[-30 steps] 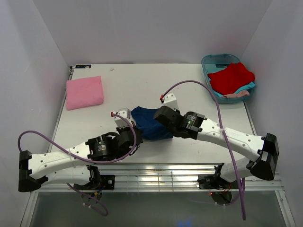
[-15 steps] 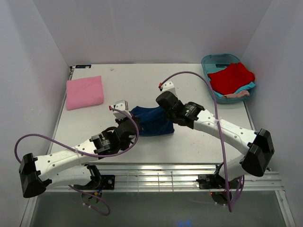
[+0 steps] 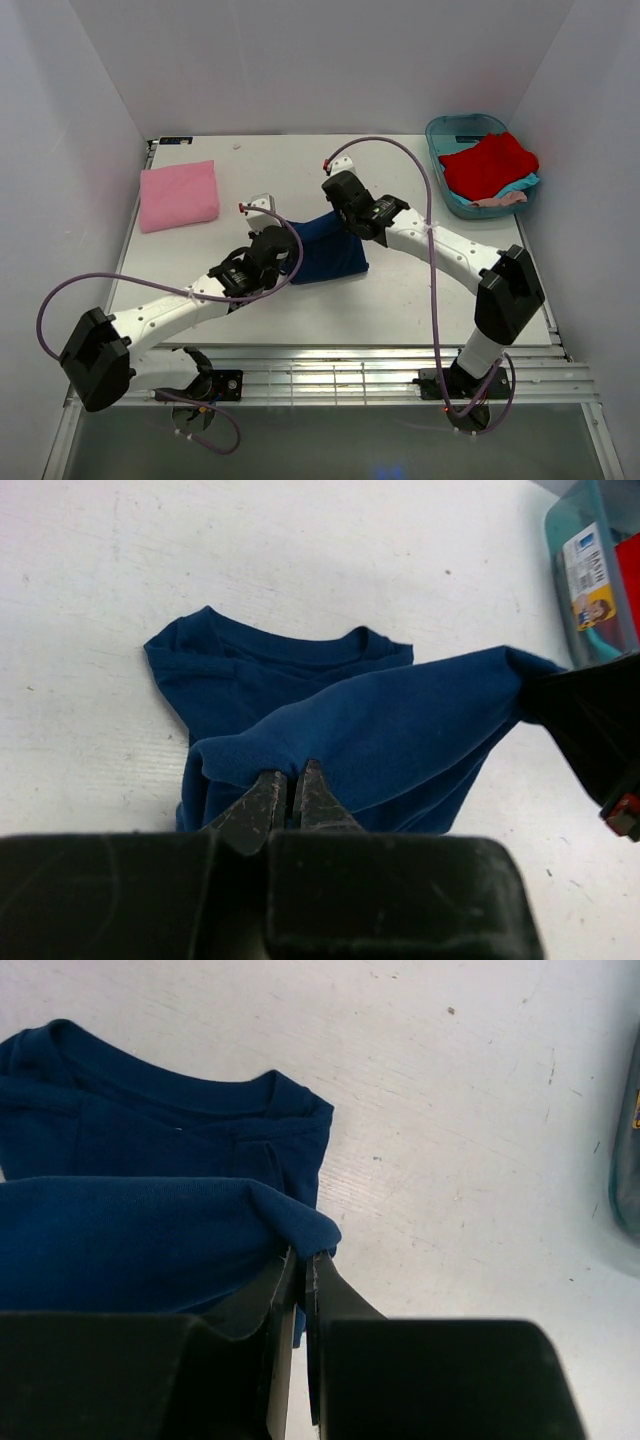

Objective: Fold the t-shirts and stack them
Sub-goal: Fold the long partially folded tshirt into a neat square

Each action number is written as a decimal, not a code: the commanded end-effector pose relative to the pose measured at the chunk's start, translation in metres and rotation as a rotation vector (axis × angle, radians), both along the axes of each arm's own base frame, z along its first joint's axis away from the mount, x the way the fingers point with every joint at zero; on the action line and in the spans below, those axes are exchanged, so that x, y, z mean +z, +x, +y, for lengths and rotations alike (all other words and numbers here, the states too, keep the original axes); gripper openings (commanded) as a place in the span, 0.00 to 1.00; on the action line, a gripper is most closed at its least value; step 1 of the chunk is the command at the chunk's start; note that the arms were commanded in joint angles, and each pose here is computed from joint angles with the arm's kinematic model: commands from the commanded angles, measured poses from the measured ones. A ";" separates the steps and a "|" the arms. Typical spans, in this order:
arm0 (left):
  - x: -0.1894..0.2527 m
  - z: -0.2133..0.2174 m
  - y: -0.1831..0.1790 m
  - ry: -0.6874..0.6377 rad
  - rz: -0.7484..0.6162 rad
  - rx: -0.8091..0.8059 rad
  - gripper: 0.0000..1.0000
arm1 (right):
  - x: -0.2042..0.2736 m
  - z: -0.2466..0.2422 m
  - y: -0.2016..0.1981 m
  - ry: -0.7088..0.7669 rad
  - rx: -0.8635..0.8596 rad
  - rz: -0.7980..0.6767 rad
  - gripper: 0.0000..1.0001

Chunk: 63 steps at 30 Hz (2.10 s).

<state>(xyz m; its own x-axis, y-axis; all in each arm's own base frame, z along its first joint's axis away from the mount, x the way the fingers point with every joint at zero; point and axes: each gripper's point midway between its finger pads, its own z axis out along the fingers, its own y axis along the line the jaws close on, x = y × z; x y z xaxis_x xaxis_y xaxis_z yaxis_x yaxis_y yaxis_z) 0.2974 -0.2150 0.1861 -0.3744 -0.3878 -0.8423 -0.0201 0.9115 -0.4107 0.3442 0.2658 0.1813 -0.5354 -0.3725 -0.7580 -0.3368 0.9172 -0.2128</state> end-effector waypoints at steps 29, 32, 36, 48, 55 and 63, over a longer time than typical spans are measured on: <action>0.014 0.049 0.116 0.148 -0.002 0.313 0.84 | 0.031 0.014 0.192 0.071 -0.075 -0.267 0.67; 0.027 0.052 0.109 0.135 -0.015 0.301 0.85 | 0.051 0.009 0.176 0.094 -0.036 -0.304 0.78; 0.007 0.038 0.089 0.085 0.056 0.178 0.85 | 0.039 0.015 0.141 0.170 0.065 -0.226 0.78; -0.062 0.010 0.032 -0.102 0.204 -0.059 0.85 | -0.077 0.018 0.044 0.298 0.169 0.173 0.08; -0.059 -0.006 0.027 -0.227 0.184 -0.157 0.87 | -0.118 0.019 0.029 0.265 0.170 0.293 0.08; -0.096 0.006 0.024 -0.294 0.291 -0.115 0.98 | -0.146 0.016 0.024 0.208 0.170 0.345 0.08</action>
